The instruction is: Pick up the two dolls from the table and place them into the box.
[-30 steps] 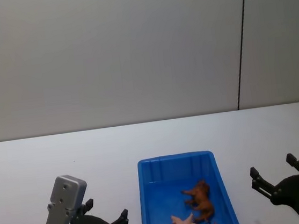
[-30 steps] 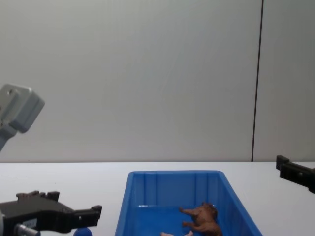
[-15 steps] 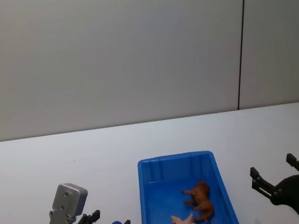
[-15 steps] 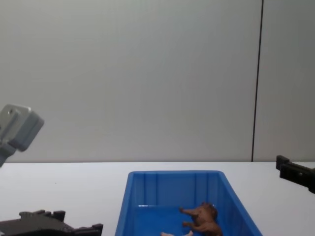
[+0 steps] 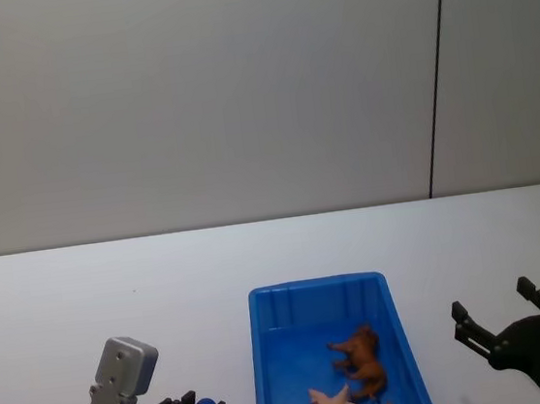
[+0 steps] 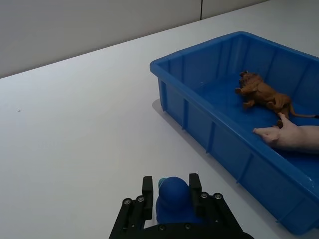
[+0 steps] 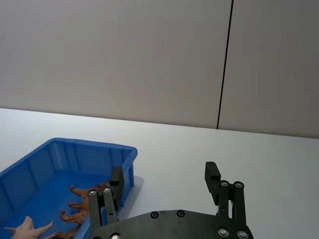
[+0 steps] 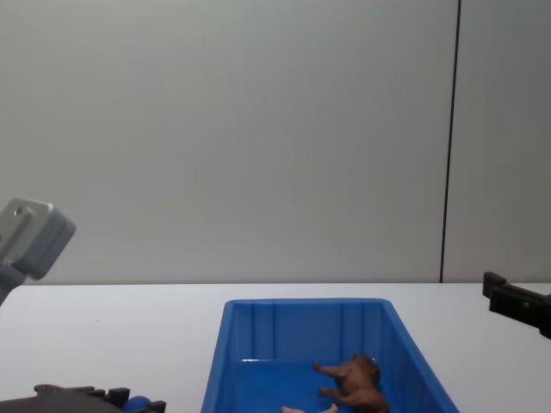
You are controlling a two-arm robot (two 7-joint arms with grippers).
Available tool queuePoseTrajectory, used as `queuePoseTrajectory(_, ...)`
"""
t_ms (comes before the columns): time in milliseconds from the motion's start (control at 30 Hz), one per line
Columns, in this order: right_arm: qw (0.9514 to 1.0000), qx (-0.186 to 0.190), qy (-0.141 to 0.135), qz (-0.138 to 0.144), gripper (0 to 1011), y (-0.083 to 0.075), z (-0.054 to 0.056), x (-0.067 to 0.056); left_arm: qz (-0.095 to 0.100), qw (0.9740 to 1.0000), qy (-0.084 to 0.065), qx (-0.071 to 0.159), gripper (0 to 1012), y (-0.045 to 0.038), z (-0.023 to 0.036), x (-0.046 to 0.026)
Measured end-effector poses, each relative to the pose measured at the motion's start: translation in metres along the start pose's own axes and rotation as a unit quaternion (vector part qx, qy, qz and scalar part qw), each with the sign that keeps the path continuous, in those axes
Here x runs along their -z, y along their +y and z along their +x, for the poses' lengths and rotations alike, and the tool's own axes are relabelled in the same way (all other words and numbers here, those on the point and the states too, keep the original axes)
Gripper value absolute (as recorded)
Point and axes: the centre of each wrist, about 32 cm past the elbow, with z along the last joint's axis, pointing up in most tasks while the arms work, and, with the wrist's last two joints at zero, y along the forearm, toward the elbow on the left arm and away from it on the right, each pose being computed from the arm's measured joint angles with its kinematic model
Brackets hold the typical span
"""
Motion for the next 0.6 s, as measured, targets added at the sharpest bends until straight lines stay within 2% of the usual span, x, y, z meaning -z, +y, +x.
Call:
queuePoseTrajectory(133, 1.0, 0.0, 0.0, 0.0, 1001, 0.0, 0.0, 0.0, -0.002, 1.0, 0.0, 0.001, 353, 0.0009, 0.0006, 0.0011)
queuePoseTrajectory(200, 1.0, 0.0, 0.0, 0.0, 1001, 0.0, 0.0, 0.0, -0.002, 1.0, 0.0, 0.002, 313, 0.0012, 0.0007, 0.0014)
queuePoseTrajectory(367, 1.0, 0.0, 0.0, 0.0, 1001, 0.0, 0.0, 0.0, -0.008, 1.0, -0.001, 0.005, 262, 0.0021, 0.0005, 0.0016)
queuePoseTrajectory(600, 1.0, 0.0, 0.0, 0.0, 1001, 0.0, 0.0, 0.0, -0.023, 0.9997, -0.005, 0.01, 226, 0.0033, -0.0006, -0.0023)
